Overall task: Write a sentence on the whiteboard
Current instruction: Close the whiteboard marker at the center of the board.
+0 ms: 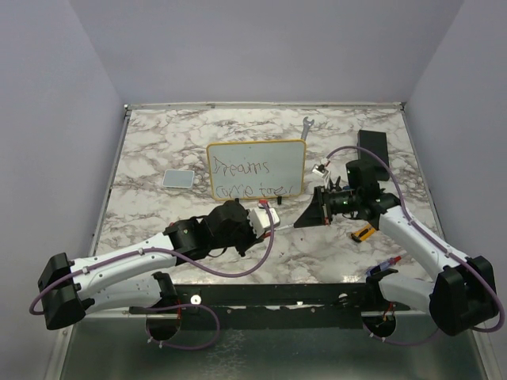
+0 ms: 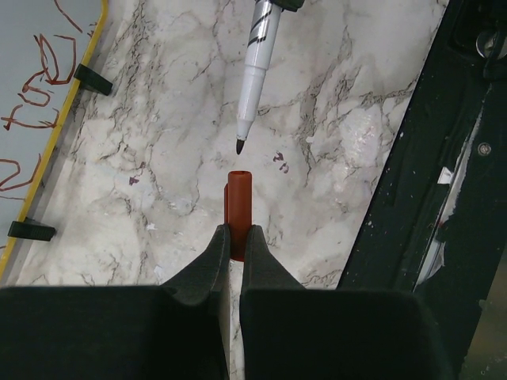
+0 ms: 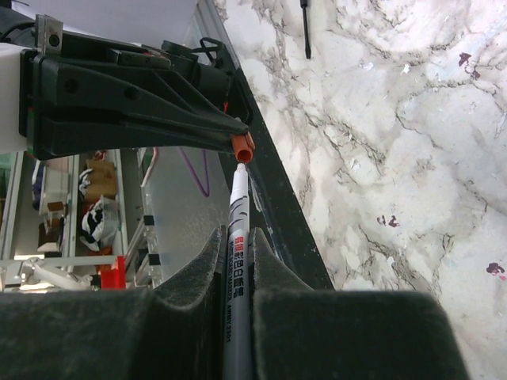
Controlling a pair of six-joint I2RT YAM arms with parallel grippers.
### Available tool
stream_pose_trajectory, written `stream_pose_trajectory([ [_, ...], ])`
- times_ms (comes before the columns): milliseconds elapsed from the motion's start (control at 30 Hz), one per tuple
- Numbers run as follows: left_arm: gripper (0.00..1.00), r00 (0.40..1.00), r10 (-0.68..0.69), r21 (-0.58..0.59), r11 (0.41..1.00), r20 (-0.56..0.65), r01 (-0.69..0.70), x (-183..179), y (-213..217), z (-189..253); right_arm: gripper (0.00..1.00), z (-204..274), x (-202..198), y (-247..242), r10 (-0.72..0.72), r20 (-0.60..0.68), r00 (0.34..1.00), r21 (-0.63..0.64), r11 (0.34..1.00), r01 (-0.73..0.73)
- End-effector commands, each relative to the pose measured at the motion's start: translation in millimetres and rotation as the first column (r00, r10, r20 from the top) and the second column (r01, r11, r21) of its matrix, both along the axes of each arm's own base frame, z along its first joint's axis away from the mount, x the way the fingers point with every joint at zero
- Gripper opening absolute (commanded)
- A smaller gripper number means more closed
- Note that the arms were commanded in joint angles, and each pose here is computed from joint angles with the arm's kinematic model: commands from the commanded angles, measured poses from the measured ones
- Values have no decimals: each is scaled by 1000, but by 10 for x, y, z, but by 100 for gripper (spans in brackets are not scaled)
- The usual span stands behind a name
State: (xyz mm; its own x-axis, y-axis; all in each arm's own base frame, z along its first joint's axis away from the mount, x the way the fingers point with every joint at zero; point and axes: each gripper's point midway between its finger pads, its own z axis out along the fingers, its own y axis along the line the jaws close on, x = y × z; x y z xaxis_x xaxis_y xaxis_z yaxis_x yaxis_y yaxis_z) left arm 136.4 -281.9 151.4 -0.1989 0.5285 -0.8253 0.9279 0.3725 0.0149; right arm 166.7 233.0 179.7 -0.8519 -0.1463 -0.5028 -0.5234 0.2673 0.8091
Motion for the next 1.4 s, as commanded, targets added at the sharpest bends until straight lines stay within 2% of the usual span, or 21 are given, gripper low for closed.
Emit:
stream_pose_trajectory([
  [0, 0, 999, -47, -27, 999, 4, 47, -80, -31, 43, 1, 95, -27, 46, 43, 16, 999, 26, 999, -44],
  [1000, 0, 998, -68, -43, 997, 12, 68, -123, -47, 96, 1, 52, -108, 158, 117, -7, 993, 39, 992, -117],
  [1367, 0, 995, -98, -106, 989, 20, 100, -186, -87, 242, 1, 71, -214, 215, 189, -39, 981, 93, 978, -185],
])
